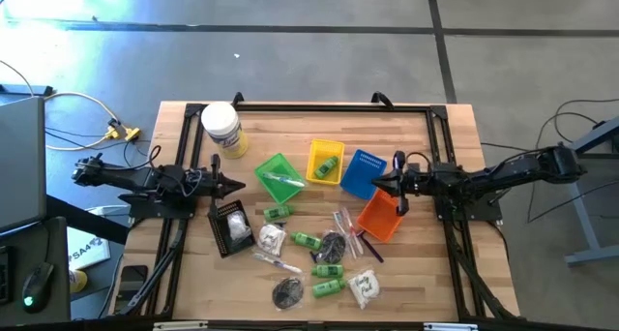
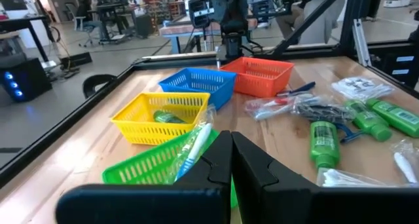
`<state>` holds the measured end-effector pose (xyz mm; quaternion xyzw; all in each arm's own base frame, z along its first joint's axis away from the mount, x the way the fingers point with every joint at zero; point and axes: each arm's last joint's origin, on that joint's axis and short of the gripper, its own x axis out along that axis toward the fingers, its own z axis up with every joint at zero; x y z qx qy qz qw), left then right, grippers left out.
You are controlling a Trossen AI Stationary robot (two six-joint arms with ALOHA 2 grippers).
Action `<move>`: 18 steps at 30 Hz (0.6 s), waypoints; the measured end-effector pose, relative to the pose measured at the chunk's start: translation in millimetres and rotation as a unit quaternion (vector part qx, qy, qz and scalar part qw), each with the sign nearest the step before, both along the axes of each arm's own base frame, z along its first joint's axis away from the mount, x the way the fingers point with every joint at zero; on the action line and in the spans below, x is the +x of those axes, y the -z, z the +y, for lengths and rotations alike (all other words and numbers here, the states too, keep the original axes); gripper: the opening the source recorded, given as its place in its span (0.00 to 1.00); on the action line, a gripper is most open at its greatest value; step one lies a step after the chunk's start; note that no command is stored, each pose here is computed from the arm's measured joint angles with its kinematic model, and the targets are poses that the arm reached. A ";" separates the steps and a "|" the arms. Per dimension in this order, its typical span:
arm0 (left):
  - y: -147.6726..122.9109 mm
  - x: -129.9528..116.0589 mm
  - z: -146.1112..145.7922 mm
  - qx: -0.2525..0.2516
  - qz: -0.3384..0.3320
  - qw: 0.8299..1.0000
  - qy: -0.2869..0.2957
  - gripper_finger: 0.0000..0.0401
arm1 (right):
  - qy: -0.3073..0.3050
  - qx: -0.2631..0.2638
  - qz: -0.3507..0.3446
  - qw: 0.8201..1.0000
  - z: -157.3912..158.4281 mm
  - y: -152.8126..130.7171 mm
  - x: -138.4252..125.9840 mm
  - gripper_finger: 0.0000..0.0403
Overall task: Pick & Place Travel size toiletries
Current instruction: Put the razor into the blue bin
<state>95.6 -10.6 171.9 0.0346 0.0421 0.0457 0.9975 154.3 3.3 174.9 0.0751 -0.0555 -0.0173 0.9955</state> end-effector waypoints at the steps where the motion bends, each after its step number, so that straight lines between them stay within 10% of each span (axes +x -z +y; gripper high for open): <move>1: 0.0 0.0 0.0 -0.003 -0.001 1.000 0.000 0.00 | -0.003 0.005 0.006 1.000 1.5 -4.4 3.8 0.01; 18: -5.9 0.7 -0.1 0.008 -0.037 0.999 -0.001 0.00 | -0.078 0.064 0.336 0.936 105.5 -82.8 28.4 0.01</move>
